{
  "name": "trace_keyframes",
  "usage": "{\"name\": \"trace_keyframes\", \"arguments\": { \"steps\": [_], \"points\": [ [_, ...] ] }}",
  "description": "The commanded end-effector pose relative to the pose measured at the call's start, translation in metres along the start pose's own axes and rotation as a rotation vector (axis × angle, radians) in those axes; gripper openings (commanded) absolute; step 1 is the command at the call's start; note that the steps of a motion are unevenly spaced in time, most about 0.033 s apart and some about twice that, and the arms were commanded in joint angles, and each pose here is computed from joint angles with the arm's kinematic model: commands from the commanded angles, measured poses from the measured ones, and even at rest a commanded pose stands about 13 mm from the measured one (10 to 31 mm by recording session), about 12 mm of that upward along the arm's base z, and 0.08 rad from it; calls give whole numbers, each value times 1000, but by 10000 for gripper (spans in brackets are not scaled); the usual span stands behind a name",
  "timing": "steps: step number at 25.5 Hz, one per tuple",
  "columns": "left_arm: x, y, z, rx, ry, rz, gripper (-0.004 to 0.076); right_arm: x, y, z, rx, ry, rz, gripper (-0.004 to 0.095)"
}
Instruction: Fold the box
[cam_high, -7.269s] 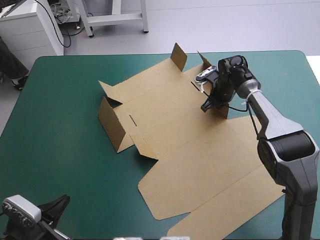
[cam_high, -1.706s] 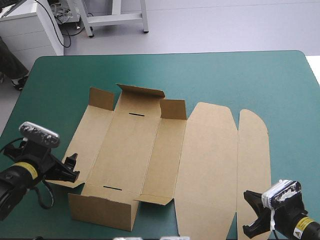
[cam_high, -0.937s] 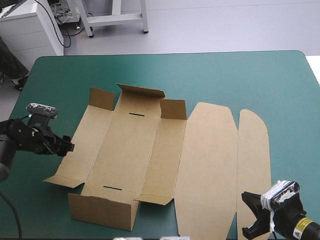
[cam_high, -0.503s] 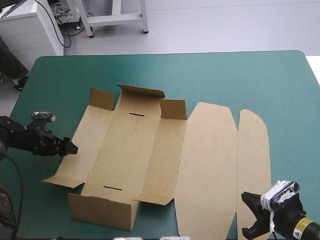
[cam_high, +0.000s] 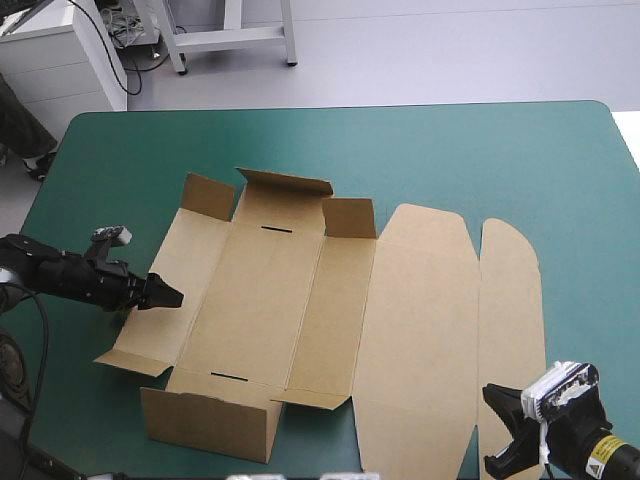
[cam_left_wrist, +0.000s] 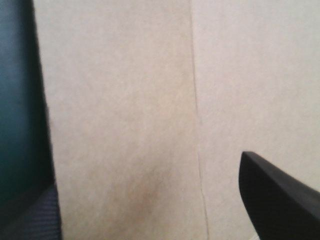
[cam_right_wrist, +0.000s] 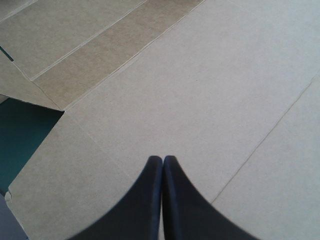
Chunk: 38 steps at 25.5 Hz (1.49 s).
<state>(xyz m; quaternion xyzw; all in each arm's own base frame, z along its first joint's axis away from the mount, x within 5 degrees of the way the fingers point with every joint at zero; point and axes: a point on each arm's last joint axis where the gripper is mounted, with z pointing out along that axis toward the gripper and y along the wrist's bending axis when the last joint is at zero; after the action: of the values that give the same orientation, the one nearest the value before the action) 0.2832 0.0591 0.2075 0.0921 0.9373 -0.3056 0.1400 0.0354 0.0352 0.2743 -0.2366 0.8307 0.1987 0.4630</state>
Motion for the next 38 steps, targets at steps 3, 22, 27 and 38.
{"name": "trace_keyframes", "arguments": {
  "steps": [3,22,27,38],
  "points": [
    [-3,-14,-4,141,12,-57,600,-13,0,-4,7,-85,-7,-15],
    [-25,-61,10,80,136,56,250,-13,1,-4,3,-85,-3,-15],
    [-28,-62,9,81,129,88,34,-13,1,-4,3,-85,-3,-15],
    [-28,-63,9,80,129,26,-4,-13,1,-4,3,-85,-3,-15]
  ]
}}
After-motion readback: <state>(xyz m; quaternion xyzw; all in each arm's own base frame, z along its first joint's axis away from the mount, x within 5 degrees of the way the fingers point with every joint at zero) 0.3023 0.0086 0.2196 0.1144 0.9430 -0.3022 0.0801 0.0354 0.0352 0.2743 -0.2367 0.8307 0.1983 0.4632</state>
